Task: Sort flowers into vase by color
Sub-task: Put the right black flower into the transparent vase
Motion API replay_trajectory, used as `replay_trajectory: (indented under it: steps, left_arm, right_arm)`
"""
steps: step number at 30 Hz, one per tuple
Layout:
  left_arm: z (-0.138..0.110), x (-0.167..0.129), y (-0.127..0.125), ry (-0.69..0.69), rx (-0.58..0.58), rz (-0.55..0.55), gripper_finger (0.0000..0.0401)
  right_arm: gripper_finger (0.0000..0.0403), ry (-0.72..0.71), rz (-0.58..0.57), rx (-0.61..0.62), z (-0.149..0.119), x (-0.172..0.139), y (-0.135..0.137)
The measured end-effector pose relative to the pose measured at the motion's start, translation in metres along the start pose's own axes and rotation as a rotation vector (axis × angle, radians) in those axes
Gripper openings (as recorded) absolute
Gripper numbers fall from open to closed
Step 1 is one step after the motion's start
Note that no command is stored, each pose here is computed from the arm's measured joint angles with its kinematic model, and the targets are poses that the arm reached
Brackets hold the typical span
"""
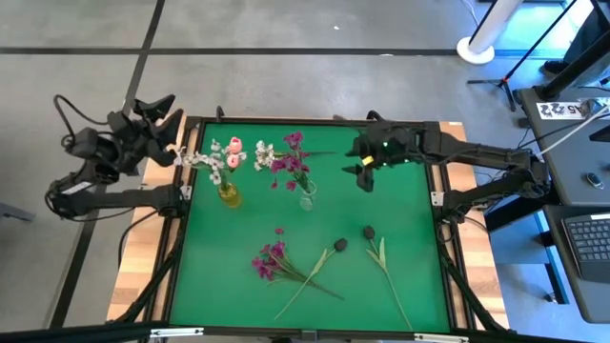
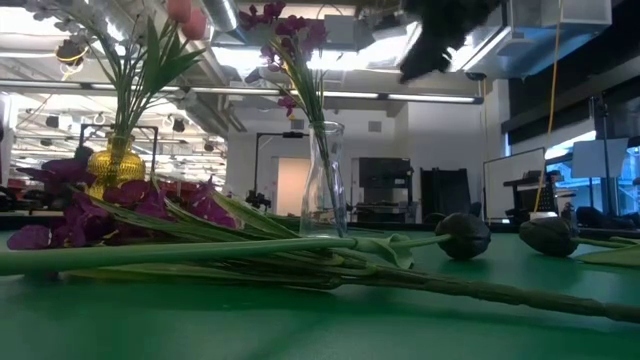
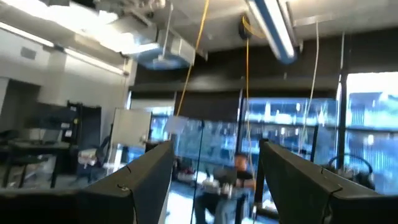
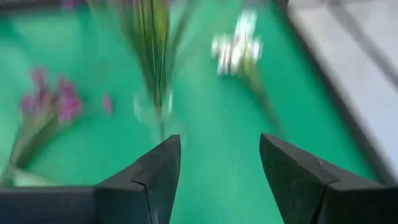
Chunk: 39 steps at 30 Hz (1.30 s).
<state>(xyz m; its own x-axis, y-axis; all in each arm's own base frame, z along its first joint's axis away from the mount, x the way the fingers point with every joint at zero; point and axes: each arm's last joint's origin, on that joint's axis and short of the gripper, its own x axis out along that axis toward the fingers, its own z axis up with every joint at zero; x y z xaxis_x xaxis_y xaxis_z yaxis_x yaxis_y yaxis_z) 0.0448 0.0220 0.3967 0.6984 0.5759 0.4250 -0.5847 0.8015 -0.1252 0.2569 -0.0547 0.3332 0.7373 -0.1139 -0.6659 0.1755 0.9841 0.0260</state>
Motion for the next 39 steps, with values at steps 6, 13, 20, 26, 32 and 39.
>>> replay_trajectory:
  steps: [6, 13, 20, 26, 32, 39]
  left_arm:
    - [0.016, 0.016, -0.006, 0.16, 0.054, -0.002, 0.0242]
    - [0.016, 0.044, -0.024, 0.366, 0.092, -0.076, 0.0242]
    - [0.015, 0.068, -0.064, 0.45, 0.115, -0.276, 0.0242]
    - [0.013, 0.073, -0.112, 0.485, 0.212, -0.337, 0.0241]
    - [-0.017, 0.05, -0.167, 0.651, 0.212, -0.458, 0.0236]
    - [-0.073, 0.015, -0.214, 0.971, 0.194, -0.414, 0.0235]
  right_arm:
    - [0.0218, 0.176, 0.017, 0.044, -0.017, -0.001, 0.023]
    - [0.0218, 0.16, -0.016, -0.014, -0.02, -0.003, 0.053]
    - [0.0218, 0.144, -0.048, -0.016, -0.02, -0.004, 0.061]
    - [0.0218, 0.142, -0.058, 0.012, -0.02, -0.004, 0.06]
    - [0.0218, 0.134, -0.098, 0.023, -0.02, -0.004, 0.059]
    - [0.0218, 0.114, -0.11, 0.011, -0.019, -0.006, 0.059]
